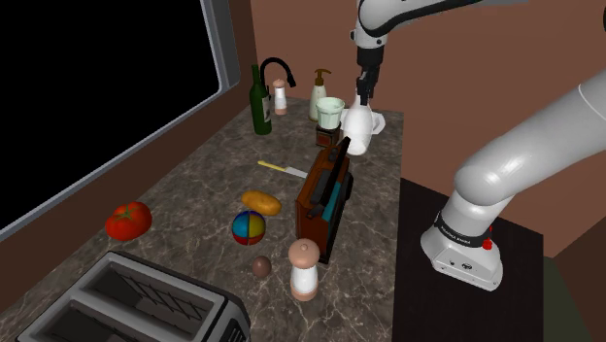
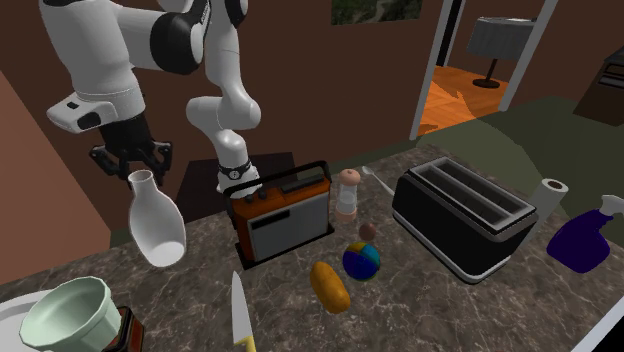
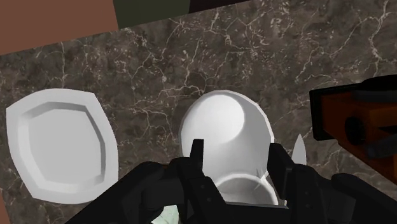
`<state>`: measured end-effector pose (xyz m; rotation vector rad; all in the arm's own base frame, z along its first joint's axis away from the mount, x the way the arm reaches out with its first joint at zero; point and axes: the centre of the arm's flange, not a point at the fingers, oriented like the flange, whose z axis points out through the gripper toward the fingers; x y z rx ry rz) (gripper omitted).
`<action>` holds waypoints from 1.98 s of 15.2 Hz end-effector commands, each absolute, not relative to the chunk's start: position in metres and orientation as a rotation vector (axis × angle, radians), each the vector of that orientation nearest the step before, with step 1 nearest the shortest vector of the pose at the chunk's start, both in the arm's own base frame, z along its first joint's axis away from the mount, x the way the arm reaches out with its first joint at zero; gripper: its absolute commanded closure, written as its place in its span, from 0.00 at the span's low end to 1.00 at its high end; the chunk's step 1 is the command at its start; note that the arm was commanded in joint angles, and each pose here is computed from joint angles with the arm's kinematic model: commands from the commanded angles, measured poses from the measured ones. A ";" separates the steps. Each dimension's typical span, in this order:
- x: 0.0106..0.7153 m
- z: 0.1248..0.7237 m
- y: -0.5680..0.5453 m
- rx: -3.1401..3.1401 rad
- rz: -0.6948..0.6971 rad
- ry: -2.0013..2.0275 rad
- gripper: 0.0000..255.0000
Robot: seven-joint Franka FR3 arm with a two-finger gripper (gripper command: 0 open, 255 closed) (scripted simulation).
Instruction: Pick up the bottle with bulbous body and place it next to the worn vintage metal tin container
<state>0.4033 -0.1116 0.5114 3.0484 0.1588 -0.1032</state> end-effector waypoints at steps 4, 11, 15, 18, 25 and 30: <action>0.402 0.484 -0.111 3.048 -0.102 0.159 1.00; 0.402 0.447 -0.111 3.048 -0.102 0.159 1.00; 0.402 0.436 -0.111 3.048 -0.102 0.159 1.00; 0.402 0.436 -0.111 3.048 -0.102 0.159 1.00; 0.402 0.436 -0.111 3.048 -0.102 0.159 0.00; 0.405 0.486 -0.107 3.048 -0.102 0.159 0.00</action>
